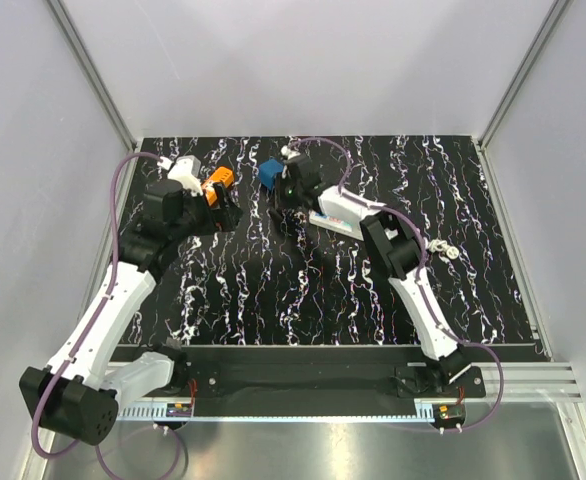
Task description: Insert the plug
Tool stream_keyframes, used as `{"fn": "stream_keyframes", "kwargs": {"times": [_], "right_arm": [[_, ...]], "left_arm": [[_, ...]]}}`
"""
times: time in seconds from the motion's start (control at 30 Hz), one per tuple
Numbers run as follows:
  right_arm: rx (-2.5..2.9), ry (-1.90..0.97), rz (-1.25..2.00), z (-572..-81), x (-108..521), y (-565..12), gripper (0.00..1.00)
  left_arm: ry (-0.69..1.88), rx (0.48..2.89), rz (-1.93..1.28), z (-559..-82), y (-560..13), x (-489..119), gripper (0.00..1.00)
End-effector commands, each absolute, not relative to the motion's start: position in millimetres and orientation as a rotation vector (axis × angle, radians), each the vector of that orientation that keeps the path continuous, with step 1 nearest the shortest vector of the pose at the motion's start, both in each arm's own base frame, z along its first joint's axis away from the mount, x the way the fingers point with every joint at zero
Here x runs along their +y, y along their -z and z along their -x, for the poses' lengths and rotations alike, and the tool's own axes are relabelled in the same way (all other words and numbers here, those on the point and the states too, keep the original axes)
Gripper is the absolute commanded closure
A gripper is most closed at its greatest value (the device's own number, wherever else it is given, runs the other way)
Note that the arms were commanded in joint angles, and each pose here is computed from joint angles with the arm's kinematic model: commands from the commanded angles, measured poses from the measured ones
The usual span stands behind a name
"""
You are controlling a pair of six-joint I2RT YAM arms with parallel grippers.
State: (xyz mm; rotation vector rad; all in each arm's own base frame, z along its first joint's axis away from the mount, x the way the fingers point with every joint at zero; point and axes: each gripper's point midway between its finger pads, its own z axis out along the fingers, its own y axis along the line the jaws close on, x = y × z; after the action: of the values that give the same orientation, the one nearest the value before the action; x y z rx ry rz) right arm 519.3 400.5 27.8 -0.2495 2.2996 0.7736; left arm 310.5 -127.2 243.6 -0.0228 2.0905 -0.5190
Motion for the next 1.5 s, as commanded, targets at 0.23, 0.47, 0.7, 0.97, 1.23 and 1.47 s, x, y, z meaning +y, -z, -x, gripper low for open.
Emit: {"fn": "stream_keyframes", "kwargs": {"times": [0.23,0.47,0.7,0.97,1.23,1.47], "right_arm": [[2.054,-0.764,0.221,-451.4,382.8,-145.1,0.44],[1.968,-0.595,0.503,-483.9,394.4,-129.6,0.07],[1.866,-0.415,0.614,-543.0,413.6,-115.6,0.04],[1.854,-0.258,0.624,-591.7,405.0,-91.8,0.03],[1.828,-0.284,0.729,-603.7,409.3,-81.3,0.03],[1.793,-0.529,0.794,-597.1,421.2,-92.1,0.12]], "left_arm": [[0.414,2.028,0.079,-321.2,-254.7,-108.8,0.01],[0.352,1.978,0.112,-317.9,-266.2,-94.6,0.01],[0.413,1.976,0.107,-316.4,-267.3,-103.3,0.01],[0.456,1.98,0.087,-314.6,-267.1,-110.8,0.01],[0.468,1.983,0.086,-315.1,-266.4,-112.3,0.01],[0.474,1.988,0.095,-317.6,-264.7,-110.9,0.01]]}}
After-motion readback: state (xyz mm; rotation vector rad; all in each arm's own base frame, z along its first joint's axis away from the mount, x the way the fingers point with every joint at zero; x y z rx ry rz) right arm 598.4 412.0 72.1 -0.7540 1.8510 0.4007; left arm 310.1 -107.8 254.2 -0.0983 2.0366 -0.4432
